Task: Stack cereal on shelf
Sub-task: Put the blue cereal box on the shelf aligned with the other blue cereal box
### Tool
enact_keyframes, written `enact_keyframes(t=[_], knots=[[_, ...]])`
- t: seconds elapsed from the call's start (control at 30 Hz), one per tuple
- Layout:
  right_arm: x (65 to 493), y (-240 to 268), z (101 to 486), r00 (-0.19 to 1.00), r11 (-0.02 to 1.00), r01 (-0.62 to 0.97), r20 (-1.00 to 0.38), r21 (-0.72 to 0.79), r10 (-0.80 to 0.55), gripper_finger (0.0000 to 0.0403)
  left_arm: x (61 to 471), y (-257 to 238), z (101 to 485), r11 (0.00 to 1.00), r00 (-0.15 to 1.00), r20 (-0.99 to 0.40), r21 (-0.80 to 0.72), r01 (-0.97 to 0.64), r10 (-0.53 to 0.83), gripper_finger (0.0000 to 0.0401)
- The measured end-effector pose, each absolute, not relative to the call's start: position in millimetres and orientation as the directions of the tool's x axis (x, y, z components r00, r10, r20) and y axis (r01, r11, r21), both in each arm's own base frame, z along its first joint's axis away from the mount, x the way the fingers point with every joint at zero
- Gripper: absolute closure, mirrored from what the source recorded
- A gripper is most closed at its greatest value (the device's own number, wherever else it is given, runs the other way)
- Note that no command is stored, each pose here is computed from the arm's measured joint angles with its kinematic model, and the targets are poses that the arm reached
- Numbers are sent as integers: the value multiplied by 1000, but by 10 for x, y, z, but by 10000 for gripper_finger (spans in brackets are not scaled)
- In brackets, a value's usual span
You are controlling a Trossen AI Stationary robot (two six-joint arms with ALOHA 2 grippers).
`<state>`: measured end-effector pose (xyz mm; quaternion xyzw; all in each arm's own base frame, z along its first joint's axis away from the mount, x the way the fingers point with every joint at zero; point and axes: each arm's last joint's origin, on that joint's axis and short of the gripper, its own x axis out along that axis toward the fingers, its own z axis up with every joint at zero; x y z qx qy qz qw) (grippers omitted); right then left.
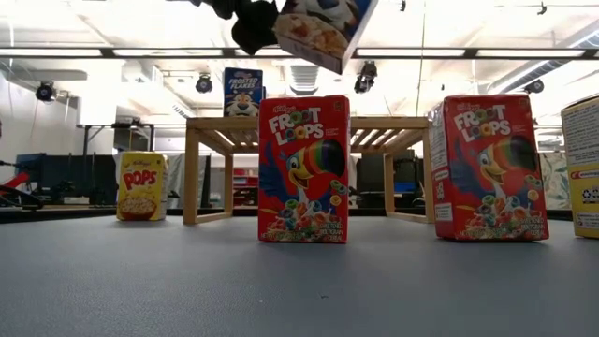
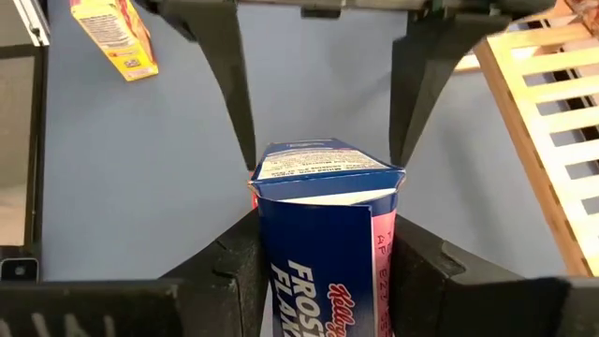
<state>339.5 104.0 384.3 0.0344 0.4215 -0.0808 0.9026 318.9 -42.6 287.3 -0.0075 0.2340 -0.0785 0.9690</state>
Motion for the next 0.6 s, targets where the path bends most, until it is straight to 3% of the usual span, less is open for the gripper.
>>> enact_keyframes(t=[0.3, 0.6], knots=[[3408, 1034, 3851, 641, 987, 158, -759, -16, -115, 248, 3247, -434, 2823, 988, 880, -448, -56, 147, -156, 52], [3426, 1040, 3867, 659, 990, 140, -744, -20, -109, 248, 3240, -434, 2830, 986, 880, -448, -27, 162, -157, 114]])
